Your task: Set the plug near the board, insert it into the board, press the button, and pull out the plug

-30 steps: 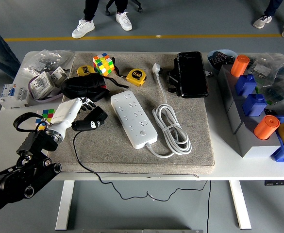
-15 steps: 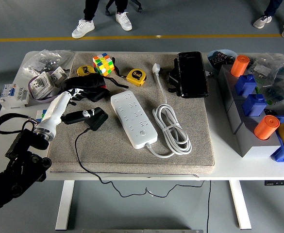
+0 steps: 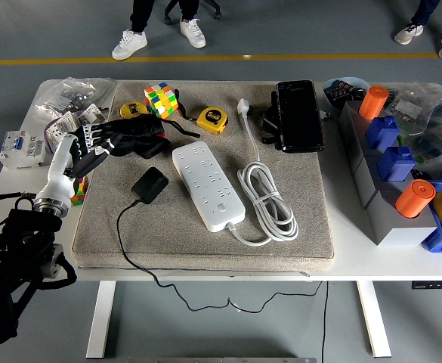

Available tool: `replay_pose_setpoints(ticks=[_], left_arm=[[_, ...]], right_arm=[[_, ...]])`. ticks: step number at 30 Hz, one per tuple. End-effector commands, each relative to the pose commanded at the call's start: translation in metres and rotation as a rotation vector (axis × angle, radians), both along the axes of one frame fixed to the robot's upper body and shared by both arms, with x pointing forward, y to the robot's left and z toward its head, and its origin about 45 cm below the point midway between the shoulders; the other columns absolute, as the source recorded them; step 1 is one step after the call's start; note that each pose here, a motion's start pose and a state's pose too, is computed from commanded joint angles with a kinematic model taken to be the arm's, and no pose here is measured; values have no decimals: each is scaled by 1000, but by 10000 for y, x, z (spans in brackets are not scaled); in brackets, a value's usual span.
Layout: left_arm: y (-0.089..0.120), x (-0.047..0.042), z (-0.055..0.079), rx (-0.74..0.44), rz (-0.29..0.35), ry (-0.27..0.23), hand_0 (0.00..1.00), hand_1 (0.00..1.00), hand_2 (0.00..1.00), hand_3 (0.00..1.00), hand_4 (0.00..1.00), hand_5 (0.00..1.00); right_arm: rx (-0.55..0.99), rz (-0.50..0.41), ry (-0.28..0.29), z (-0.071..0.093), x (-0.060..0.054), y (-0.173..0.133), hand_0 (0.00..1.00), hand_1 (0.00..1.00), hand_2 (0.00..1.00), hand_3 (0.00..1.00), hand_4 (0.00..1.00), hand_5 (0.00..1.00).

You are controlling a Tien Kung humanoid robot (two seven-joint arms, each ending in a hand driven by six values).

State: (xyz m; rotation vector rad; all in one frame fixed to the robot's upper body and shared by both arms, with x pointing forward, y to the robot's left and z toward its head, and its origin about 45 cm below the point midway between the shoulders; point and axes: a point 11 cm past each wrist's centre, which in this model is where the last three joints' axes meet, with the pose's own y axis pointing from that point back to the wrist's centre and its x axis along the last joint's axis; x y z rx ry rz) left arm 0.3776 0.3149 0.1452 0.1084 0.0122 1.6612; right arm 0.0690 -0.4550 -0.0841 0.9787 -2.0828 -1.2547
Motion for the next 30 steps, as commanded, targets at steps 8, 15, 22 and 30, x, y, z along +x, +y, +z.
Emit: replay_pose_setpoints(ticks=[8, 15, 22, 30], left_arm=[[125, 18, 9, -85, 63, -6, 445, 590, 572, 569, 891, 390], [186, 1, 16, -81, 77, -7, 436, 579, 567, 567, 884, 367], [266, 17, 89, -70, 88, -25, 435, 575, 564, 567, 884, 366], [339, 13, 142, -62, 98, -38, 433, 571, 564, 567, 886, 363]], right_arm=[[-5, -7, 3, 3, 4, -22, 595, 646, 594, 497, 779, 490], [-4, -5, 7, -1, 5, -19, 594, 645, 594, 497, 779, 492], [-8, 10, 4, 9, 61, -20, 594, 645, 594, 497, 779, 492], [-19, 23, -1, 36, 133, -54, 594, 645, 594, 497, 777, 496]])
